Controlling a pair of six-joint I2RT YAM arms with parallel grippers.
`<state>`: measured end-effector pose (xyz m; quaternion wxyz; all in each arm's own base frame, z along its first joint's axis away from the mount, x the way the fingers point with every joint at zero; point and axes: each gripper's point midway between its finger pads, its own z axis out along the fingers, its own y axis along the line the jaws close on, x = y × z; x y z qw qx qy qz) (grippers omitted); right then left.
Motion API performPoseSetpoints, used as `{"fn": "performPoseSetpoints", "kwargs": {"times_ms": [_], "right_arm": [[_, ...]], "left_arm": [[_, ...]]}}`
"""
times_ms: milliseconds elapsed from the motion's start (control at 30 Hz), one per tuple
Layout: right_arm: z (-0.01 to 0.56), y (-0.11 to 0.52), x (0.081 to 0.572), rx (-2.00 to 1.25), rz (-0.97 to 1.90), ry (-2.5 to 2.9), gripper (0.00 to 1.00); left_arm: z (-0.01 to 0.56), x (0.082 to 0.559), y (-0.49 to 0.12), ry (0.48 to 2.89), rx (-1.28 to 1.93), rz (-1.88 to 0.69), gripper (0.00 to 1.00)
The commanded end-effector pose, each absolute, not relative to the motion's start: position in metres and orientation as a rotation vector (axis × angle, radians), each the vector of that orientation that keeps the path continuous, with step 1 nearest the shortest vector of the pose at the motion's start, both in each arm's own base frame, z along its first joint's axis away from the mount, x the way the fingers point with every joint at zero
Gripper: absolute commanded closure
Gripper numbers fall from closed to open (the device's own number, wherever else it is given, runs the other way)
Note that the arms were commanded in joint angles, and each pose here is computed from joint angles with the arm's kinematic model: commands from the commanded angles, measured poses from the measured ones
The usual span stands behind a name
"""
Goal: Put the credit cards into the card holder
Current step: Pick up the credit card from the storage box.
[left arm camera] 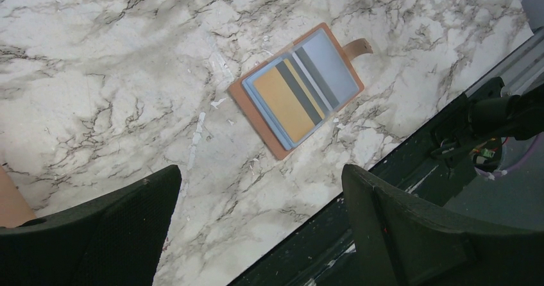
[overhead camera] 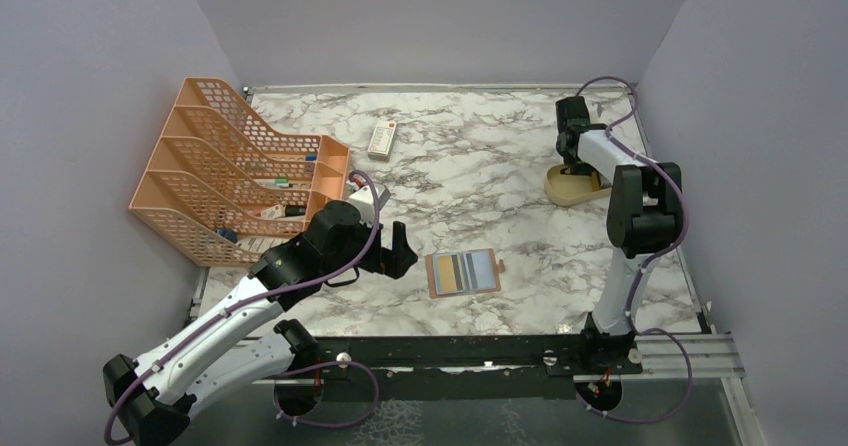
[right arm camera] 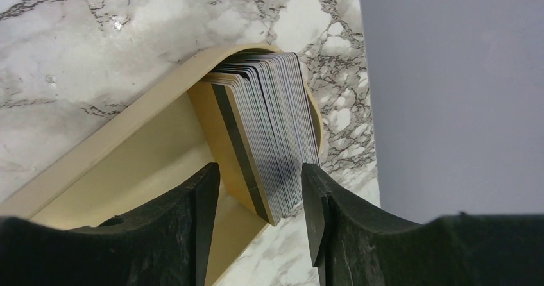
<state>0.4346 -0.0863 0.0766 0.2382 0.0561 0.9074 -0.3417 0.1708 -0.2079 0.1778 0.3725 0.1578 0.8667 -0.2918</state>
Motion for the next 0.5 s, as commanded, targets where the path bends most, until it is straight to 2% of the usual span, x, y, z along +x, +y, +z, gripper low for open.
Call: {"fn": "performPoseSetpoints", "kwargs": {"times_ms": [0,467], "right_arm": [[0.078,-0.092,0.446,0.172,-0.950,2.454,0.51],[0.090,-0.099,0.447,0.194,-0.998,2.413,0.61]], "left_arm": [[0.184,0.175,-0.205,2.198,0.389,-0.727,0.01],[0.184,0.174,-0.204,2.196,0.392,-0.722,0.01]]}}
